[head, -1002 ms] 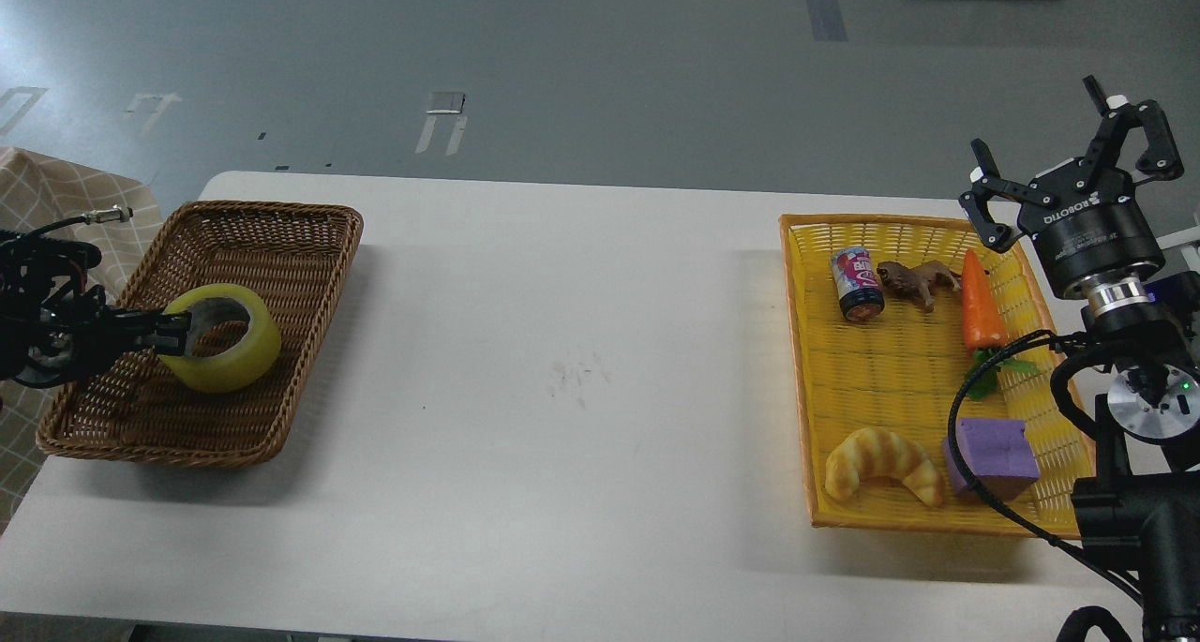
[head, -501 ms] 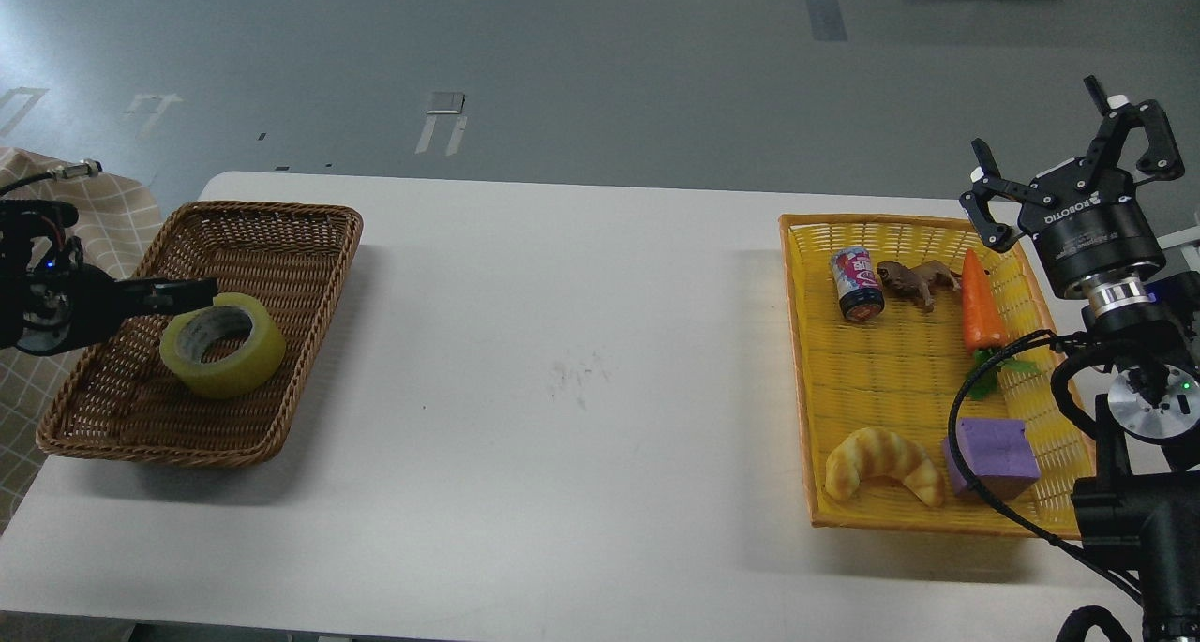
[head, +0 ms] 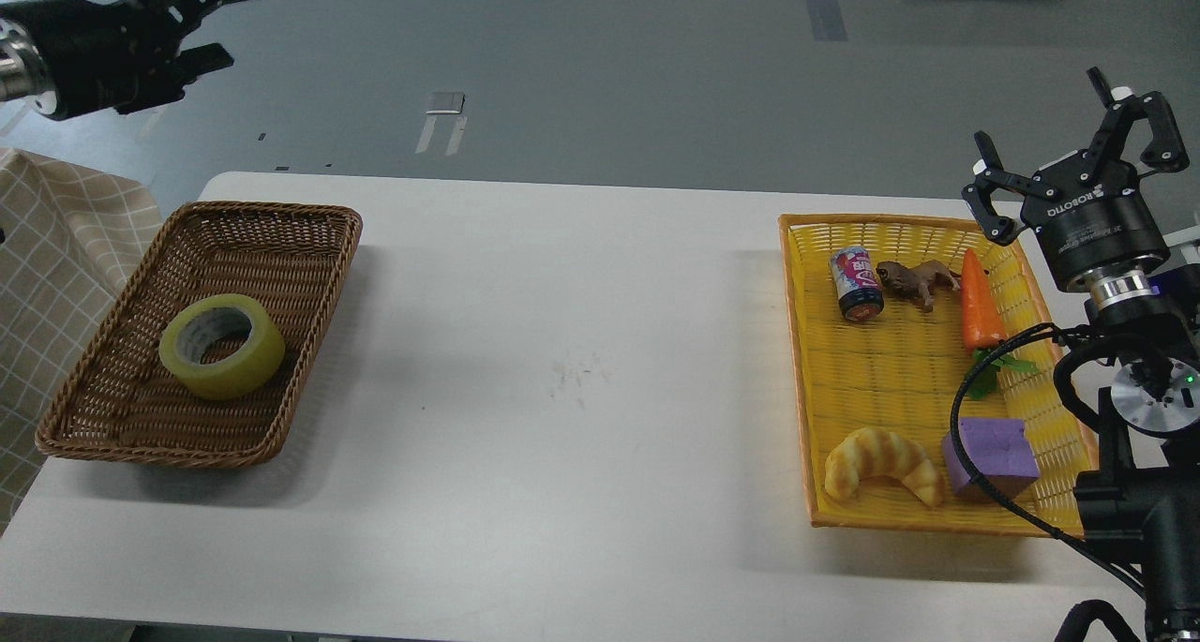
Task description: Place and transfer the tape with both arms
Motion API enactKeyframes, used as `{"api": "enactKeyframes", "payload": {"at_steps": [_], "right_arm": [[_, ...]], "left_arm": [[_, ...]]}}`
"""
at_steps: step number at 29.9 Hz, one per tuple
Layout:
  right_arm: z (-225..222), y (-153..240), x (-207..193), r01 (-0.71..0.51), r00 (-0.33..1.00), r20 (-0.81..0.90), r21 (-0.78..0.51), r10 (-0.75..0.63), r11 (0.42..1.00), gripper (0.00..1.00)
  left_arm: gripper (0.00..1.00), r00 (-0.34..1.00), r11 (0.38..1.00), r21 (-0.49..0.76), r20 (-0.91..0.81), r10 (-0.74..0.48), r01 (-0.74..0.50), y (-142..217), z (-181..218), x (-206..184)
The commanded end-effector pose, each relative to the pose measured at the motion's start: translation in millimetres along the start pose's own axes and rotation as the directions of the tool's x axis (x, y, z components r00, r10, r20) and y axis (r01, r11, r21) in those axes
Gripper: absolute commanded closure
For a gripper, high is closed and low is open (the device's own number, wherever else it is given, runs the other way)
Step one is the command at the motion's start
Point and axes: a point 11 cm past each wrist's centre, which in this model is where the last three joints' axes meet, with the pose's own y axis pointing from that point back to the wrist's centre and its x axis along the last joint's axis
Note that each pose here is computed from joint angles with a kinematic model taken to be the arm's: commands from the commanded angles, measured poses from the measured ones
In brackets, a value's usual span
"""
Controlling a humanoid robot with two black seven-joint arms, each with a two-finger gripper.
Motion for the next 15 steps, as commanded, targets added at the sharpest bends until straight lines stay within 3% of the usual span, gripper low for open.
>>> {"api": "enactKeyframes", "payload": {"at_steps": [1, 15], "right_arm": [[-7.6, -8.9, -7.5, 0.022, 1.000, -0.006, 0.016, -0.022, 1.000, 0.00], [-23.5, -22.2, -18.9, 0.065, 0.997, -0.051, 0.018, -0.064, 0.998, 0.00]], "left_arm": [[0.02, 0.994, 0.993, -0.113, -0.094, -0.049, 0.038, -25.1, 17.1, -19.6], [0.02, 0.851, 0.936, -0.351, -0.486, -0.197, 0.016, -67.5, 18.6, -67.8]]}}
